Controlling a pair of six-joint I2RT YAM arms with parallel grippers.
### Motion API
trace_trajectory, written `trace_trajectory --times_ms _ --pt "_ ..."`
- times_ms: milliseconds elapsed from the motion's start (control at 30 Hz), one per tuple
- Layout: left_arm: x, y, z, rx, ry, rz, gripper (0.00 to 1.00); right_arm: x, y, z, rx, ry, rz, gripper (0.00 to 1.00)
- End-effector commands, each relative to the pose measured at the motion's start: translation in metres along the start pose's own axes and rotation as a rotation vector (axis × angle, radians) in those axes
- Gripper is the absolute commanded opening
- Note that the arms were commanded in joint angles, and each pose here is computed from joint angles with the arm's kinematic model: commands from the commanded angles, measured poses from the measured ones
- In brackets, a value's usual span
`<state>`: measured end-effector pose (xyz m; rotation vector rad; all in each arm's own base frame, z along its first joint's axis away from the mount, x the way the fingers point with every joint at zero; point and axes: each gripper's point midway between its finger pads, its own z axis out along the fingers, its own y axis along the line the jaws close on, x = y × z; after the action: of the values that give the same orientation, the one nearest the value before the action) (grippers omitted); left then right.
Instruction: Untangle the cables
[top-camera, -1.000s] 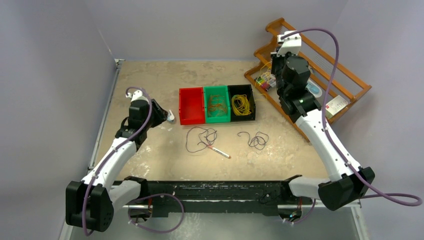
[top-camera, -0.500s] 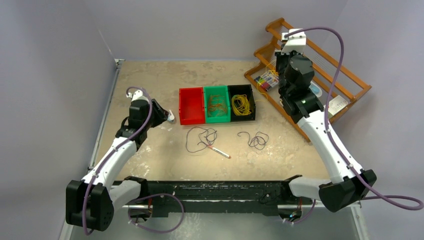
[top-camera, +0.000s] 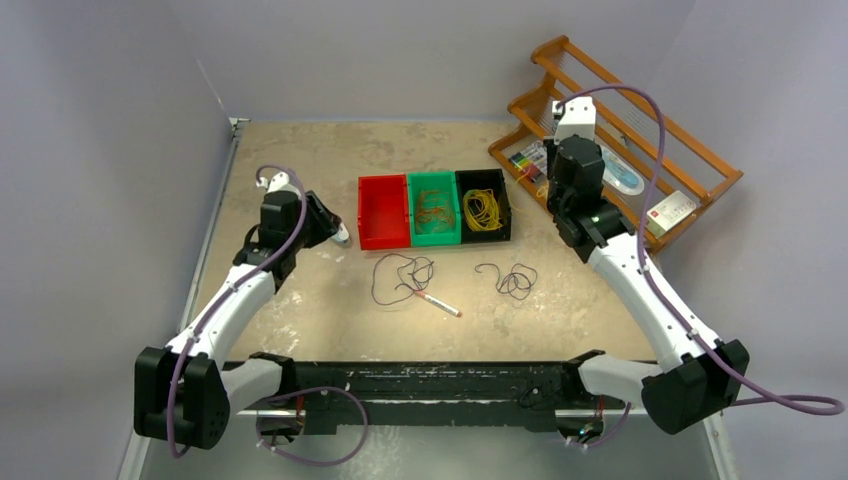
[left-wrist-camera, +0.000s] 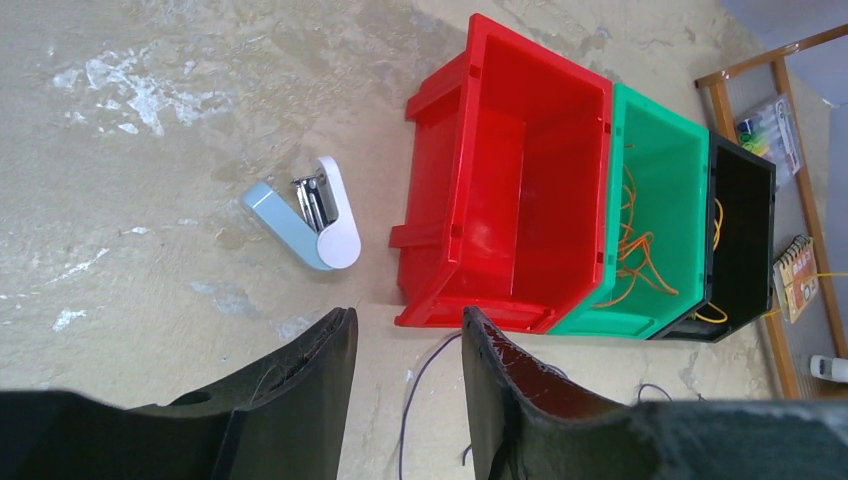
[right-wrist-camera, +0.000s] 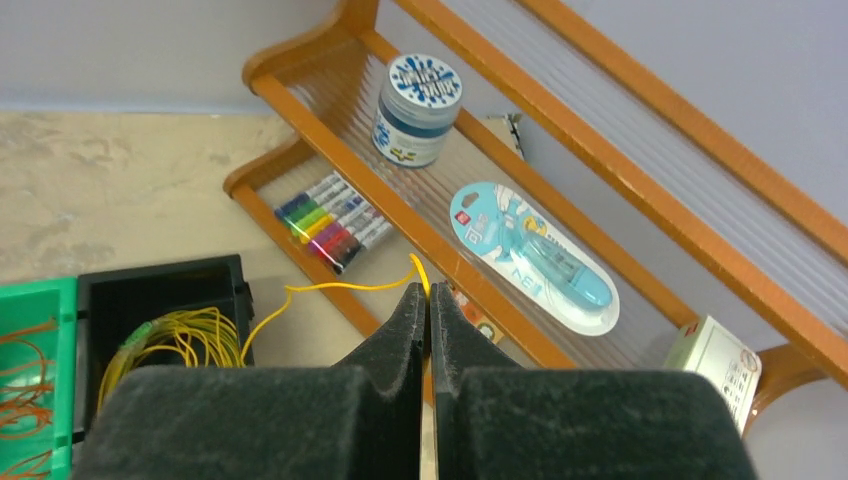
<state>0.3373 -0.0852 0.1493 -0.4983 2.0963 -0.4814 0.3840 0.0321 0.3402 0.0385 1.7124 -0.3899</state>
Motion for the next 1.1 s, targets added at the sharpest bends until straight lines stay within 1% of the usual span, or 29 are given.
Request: trace_trajectory --times_ms 0,333,600,700,833,933,1067 --pt "-0.025 -0.021 -0.001 0.066 -0.051 0.003 0.42 0.000 -0.019 -0.003 0.097 0.004 0.042 0.00" --pt "-0.025 -0.023 -0.002 0.073 -0.053 -0.003 0.42 -0.011 -0.037 -0.010 0.156 -0.014 0.046 0.00" --pt "-0.023 -0.023 -0.003 0.077 -0.048 -0.003 0.42 -0.032 -0.059 -0.021 0.224 -0.046 0.045 0.00" --pt "-0.022 -0.022 -0.004 0.076 -0.046 -0.001 0.42 -0.039 -0.075 -0.030 0.284 -0.048 0.027 0.00" --pt "-0.021 -0.021 -0.005 0.072 -0.045 0.001 0.42 -0.060 -0.098 -0.047 0.338 -0.094 0.046 0.00" --pt "-0.020 -0.020 -0.003 0.072 -0.044 -0.003 0.42 -0.073 -0.108 -0.056 0.352 -0.123 0.062 0.00" --pt "-0.019 -0.022 -0.002 0.082 -0.041 -0.014 0.42 -0.079 -0.111 -0.059 0.354 -0.130 0.056 0.00"
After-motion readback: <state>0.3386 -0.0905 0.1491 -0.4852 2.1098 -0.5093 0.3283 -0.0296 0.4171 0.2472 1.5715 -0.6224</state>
